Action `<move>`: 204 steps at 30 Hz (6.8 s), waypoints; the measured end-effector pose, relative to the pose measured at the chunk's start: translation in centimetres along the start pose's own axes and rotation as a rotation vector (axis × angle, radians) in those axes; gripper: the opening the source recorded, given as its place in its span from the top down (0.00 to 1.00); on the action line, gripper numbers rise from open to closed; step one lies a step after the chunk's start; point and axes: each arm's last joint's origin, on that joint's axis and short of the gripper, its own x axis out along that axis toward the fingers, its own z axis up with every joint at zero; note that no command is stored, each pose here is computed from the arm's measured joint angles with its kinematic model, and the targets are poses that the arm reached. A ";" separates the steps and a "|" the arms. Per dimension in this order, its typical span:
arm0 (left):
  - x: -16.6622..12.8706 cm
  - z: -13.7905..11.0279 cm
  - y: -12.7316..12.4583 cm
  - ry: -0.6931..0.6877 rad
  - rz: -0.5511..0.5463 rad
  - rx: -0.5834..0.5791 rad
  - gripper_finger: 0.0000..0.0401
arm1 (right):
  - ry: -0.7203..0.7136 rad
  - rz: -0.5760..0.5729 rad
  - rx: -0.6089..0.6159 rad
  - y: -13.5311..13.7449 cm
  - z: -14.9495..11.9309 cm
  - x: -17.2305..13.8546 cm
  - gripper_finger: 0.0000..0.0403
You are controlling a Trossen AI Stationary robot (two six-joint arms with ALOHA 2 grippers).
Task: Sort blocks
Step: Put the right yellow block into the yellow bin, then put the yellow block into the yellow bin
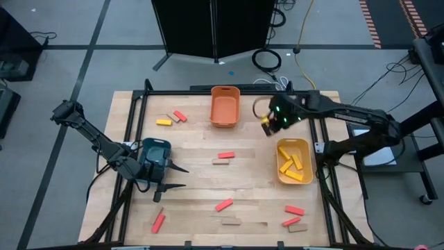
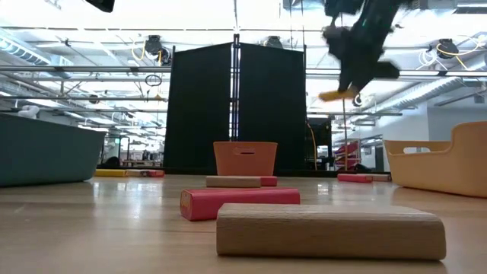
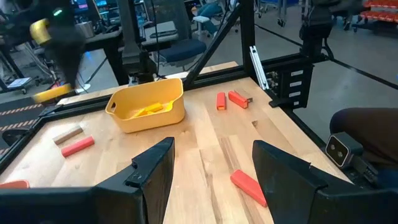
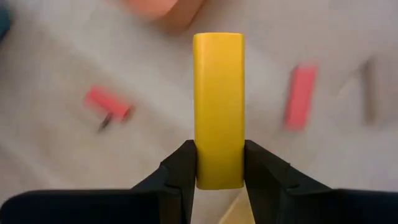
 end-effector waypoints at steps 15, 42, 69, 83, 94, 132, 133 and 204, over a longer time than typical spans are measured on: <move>0.0 0.1 0.0 -0.009 0.000 -0.033 0.46 | 0.242 -0.161 -0.010 5.8 -12.0 -0.3 0.76; 0.0 0.3 0.0 -0.025 0.001 -0.043 0.46 | 0.242 -0.647 -0.040 5.6 -14.9 3.1 0.64; -0.1 1.1 0.1 0.009 0.000 -0.166 0.46 | -0.379 -0.212 -0.535 10.9 -16.2 3.9 0.51; -0.1 -2.2 5.7 0.362 0.455 -0.503 0.46 | -0.480 -0.024 -1.101 13.9 -12.7 5.6 0.51; -4.2 -3.9 17.0 0.833 0.664 -0.617 0.46 | -0.420 0.501 -1.104 9.0 -4.2 11.7 0.51; -0.4 -14.9 24.2 1.547 0.380 -0.362 0.46 | -0.420 0.441 -1.109 6.3 -1.0 12.3 0.51; -0.4 -14.6 24.3 1.551 0.383 -0.370 0.46 | -0.422 0.440 -1.115 6.3 -1.0 12.3 0.51; -1.3 -5.8 25.4 0.452 -0.052 -0.628 0.79 | -0.410 0.442 -1.095 6.3 -1.1 12.3 0.51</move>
